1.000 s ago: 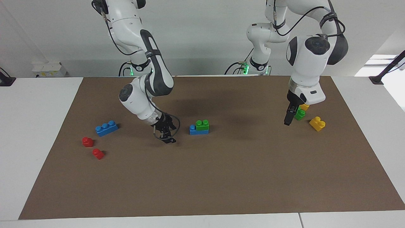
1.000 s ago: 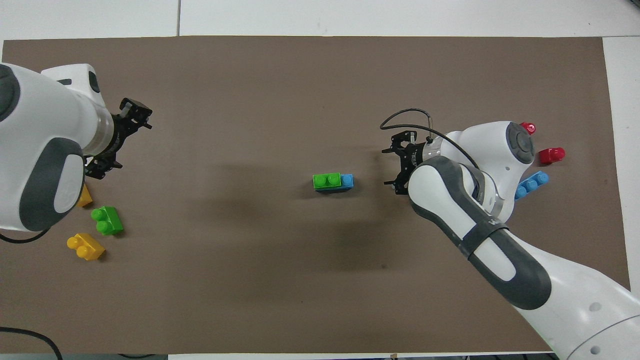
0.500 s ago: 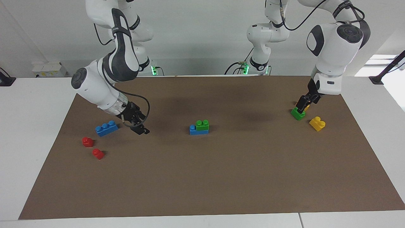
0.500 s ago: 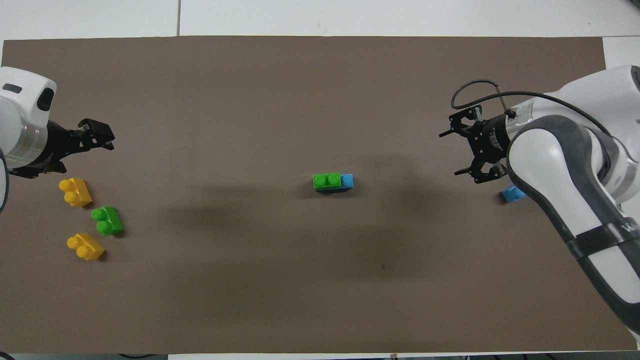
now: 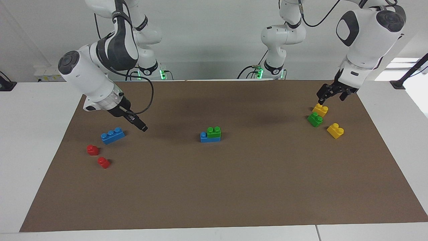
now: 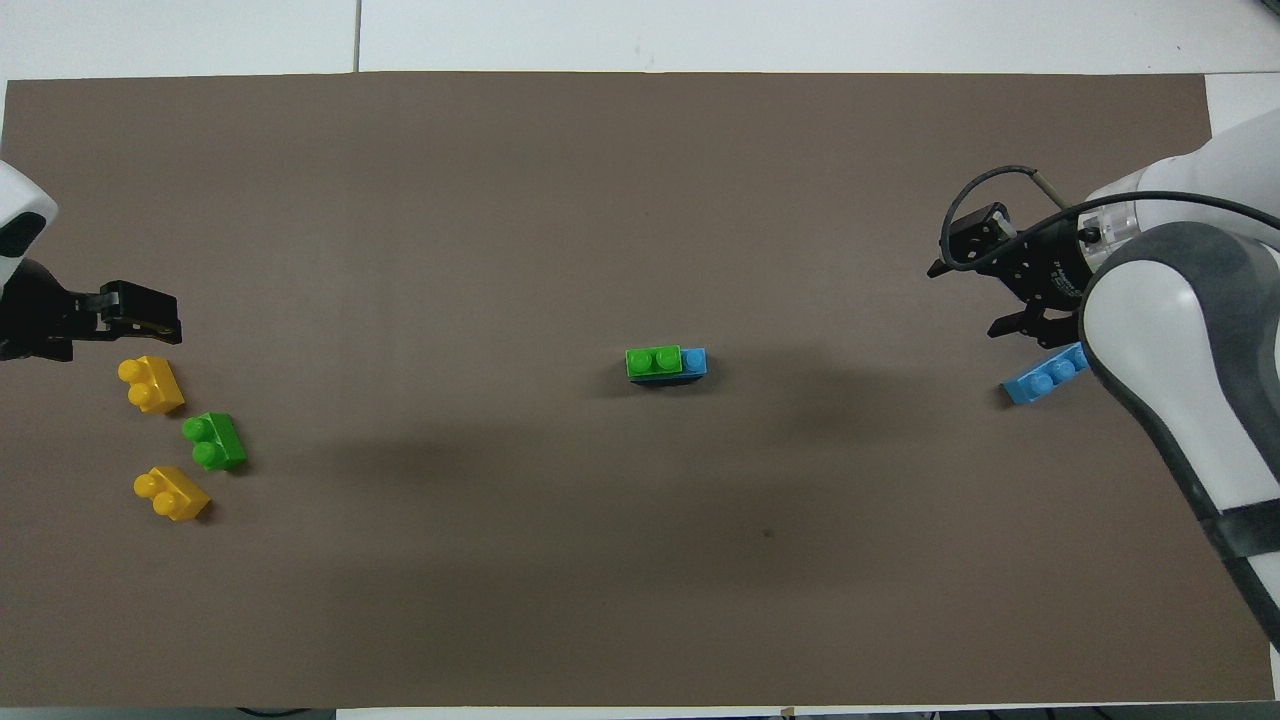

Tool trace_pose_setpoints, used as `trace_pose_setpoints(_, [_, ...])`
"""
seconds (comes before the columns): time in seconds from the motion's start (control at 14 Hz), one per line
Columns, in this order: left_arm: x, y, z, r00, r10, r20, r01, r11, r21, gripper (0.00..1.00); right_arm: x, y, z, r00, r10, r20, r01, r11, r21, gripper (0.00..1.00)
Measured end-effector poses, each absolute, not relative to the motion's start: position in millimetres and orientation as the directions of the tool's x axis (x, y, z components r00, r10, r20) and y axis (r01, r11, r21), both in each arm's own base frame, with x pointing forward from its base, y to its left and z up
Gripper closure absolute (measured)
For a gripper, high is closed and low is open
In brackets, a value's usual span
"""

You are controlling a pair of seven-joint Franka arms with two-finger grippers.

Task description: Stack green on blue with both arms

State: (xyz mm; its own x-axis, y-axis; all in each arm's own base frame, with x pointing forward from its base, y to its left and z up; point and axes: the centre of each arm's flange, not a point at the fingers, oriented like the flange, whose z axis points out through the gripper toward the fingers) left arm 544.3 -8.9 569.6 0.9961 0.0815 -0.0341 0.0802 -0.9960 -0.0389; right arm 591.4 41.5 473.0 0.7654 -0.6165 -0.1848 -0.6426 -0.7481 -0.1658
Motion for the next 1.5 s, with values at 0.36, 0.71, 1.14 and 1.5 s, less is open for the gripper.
trace_pose_setpoints(0.36, [538,-27,594,0.997,0.043,-0.064,0.04,-0.998,-0.04,0.0,588,33,486,0.894,-0.441,-0.082,-0.448,-0.884,-0.133,0.06])
trace_pose_setpoints(0.71, [541,-32,592,0.998,0.031,-0.055,0.029,-0.999,-0.034,0.0,582,28,509,0.967,-0.253,0.003,-0.252,-0.964,-0.091,0.0])
trace_pose_setpoints(1.14, [546,-35,595,0.999,0.037,-0.017,0.037,-0.999,0.016,0.0,559,19,550,0.99,-0.137,-0.012,-0.138,-0.988,-0.071,0.0])
trace_pose_setpoints(1.5, [546,-35,595,0.999,0.037,-0.015,0.037,-0.999,0.018,0.0,544,3,597,0.993,-0.108,-0.046,-0.11,-0.993,-0.049,0.0])
